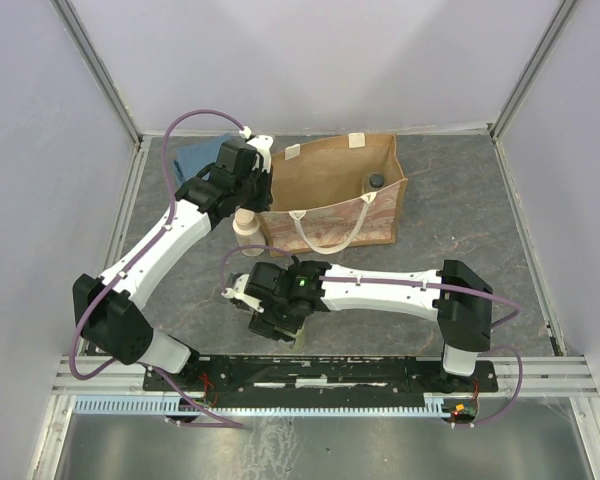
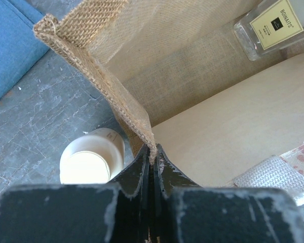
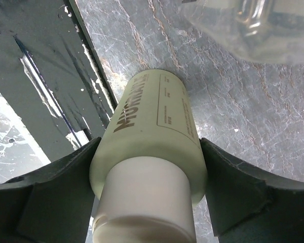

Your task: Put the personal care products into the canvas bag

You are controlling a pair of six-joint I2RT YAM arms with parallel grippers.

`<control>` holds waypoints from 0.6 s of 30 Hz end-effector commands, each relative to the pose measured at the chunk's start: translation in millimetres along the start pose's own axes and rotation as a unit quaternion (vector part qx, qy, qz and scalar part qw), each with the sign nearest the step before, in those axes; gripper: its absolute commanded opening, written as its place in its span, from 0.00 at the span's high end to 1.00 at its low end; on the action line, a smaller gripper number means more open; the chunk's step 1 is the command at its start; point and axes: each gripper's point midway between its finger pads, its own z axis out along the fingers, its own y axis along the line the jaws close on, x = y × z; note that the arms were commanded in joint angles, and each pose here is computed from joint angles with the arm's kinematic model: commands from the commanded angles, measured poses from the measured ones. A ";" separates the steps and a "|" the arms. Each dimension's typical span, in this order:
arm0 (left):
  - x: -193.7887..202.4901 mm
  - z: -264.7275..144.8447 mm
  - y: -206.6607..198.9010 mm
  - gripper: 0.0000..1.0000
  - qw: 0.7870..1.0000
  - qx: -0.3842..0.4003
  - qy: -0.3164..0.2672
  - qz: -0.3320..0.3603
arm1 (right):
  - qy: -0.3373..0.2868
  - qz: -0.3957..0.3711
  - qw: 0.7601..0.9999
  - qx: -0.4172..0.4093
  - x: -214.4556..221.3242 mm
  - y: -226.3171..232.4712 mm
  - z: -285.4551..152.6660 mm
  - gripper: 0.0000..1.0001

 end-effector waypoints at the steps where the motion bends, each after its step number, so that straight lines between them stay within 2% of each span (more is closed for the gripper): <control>1: -5.6 -12.5 4.4 0.97 1.000 -0.007 -0.015 0.023 | -0.014 0.002 1.000 0.007 -6.5 -0.9 6.4 0.20; 7: -4.4 -13.1 4.5 0.97 1.000 -0.007 -0.015 0.022 | -0.020 0.005 1.000 0.013 -5.4 -3.1 4.1 0.36; 9: -4.7 -13.2 4.7 0.97 1.000 -0.007 -0.015 0.022 | -0.024 0.006 1.000 0.017 -5.9 -4.0 0.4 0.49; 12: -4.5 -13.5 4.9 0.97 1.000 -0.007 -0.015 0.022 | -0.037 0.013 0.999 0.029 -7.6 -7.6 -9.3 0.76; 14: -4.7 -13.8 4.9 0.97 1.000 -0.008 -0.016 0.022 | -0.049 0.020 0.998 0.041 -9.0 -11.5 -19.1 0.90; 16: -4.5 -13.5 5.0 0.97 1.000 -0.008 -0.015 0.021 | -0.063 0.033 0.996 0.058 -10.8 -17.3 -35.0 0.98; 18: -3.9 -12.9 5.8 0.97 1.000 -0.010 -0.015 0.021 | -0.073 0.049 0.993 0.074 -11.6 -23.3 -52.0 1.00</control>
